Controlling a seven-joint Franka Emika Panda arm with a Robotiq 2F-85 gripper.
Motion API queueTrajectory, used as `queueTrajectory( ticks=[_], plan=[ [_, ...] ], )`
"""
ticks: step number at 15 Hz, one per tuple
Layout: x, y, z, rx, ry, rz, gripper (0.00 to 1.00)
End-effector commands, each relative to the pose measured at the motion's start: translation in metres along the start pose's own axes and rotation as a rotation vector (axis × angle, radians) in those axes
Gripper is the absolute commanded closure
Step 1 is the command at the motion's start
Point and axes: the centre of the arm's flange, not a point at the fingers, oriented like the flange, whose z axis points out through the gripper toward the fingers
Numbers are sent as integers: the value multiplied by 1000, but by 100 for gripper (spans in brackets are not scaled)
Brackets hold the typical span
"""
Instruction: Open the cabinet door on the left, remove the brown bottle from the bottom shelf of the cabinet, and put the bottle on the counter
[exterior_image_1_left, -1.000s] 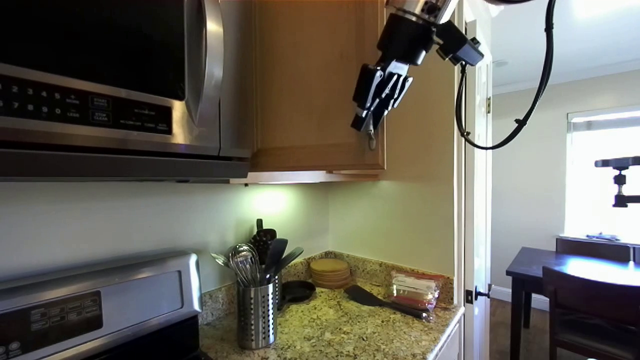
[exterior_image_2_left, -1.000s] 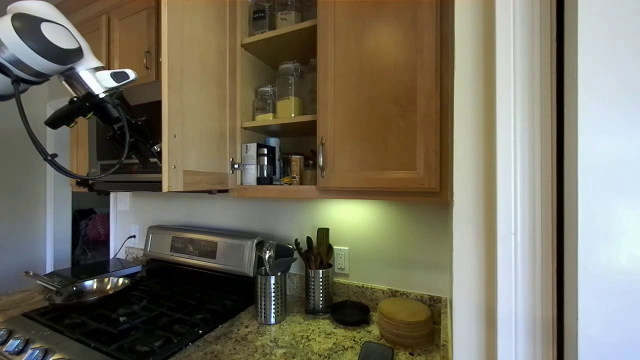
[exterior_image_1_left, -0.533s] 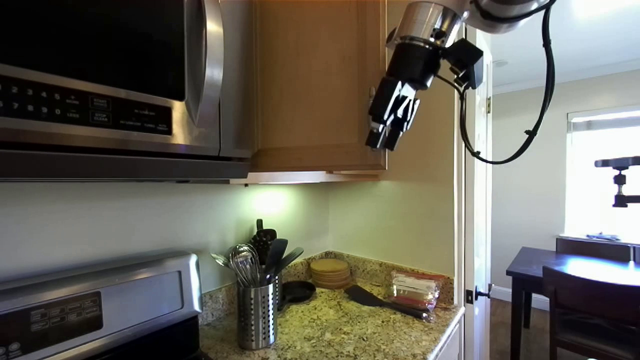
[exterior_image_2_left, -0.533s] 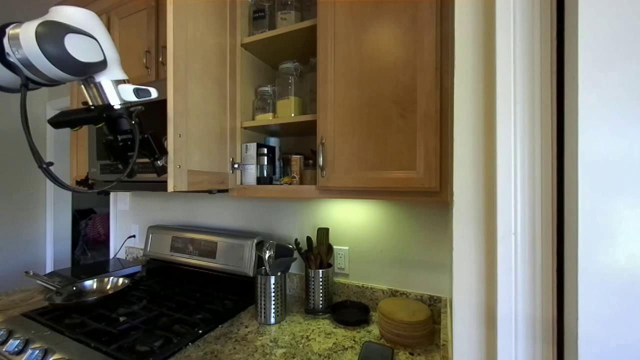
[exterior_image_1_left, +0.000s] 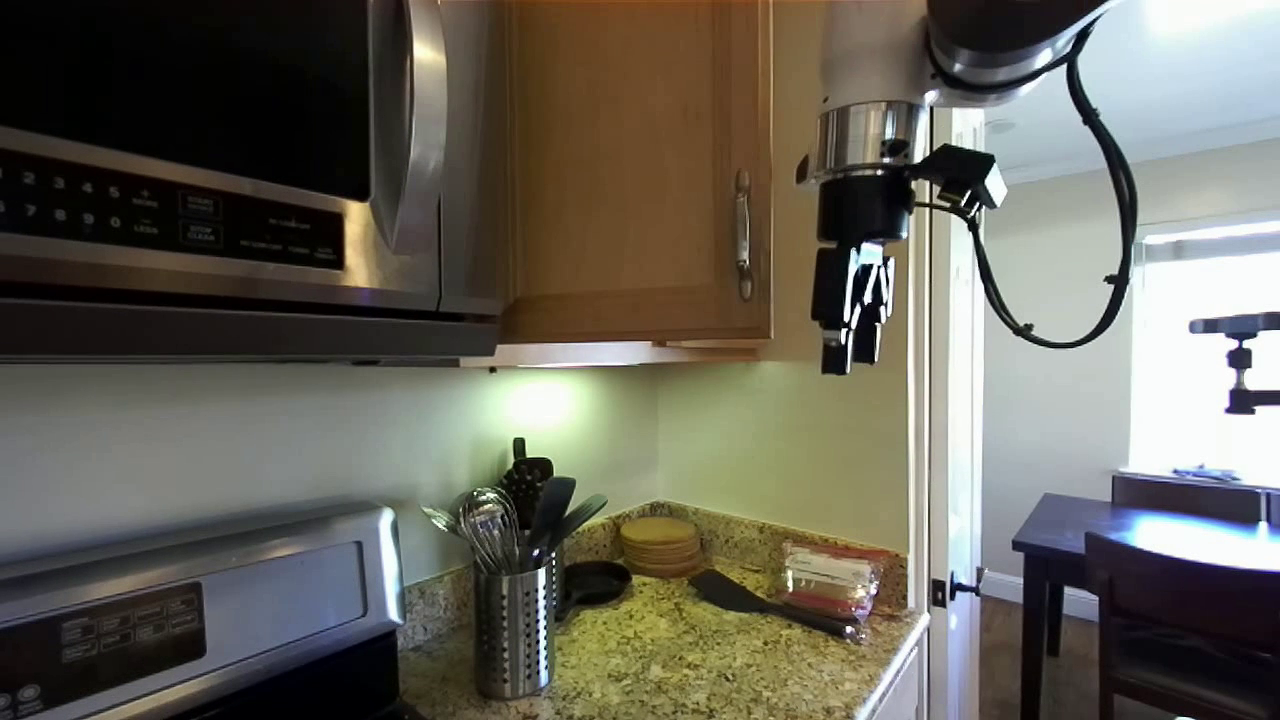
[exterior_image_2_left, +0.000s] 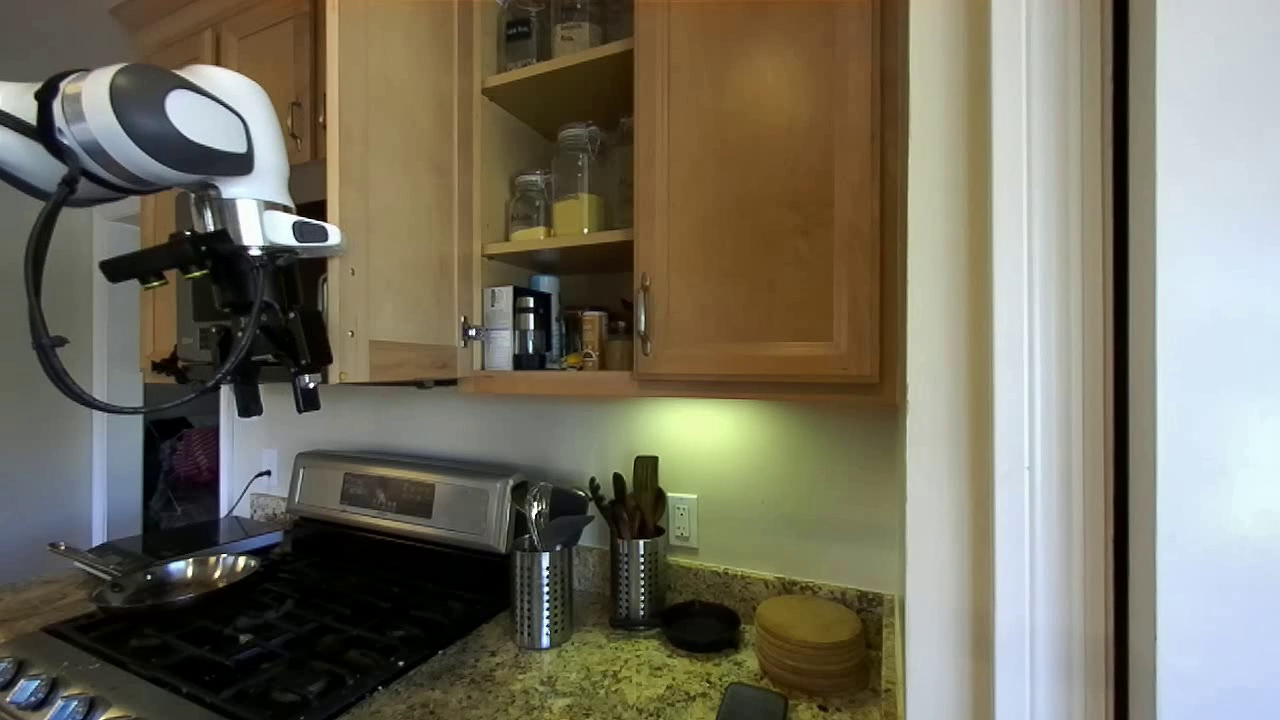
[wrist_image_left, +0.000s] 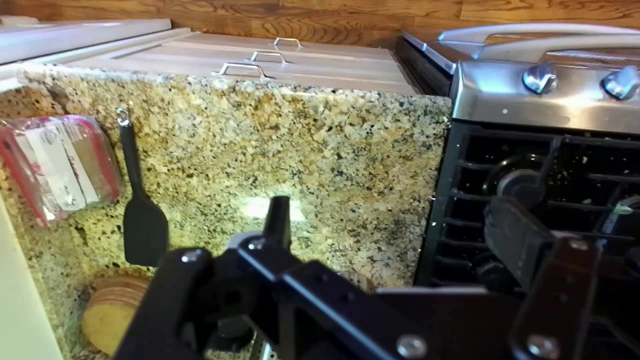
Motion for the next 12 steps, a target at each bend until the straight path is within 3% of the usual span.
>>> queueTrajectory(
  ticks=[1, 6, 12],
  plan=[
    [6, 47, 9, -41, -21, 38, 0],
    [45, 112, 19, -149, 36, 91, 0],
    [102, 127, 15, -115, 202, 55, 0]
  ],
)
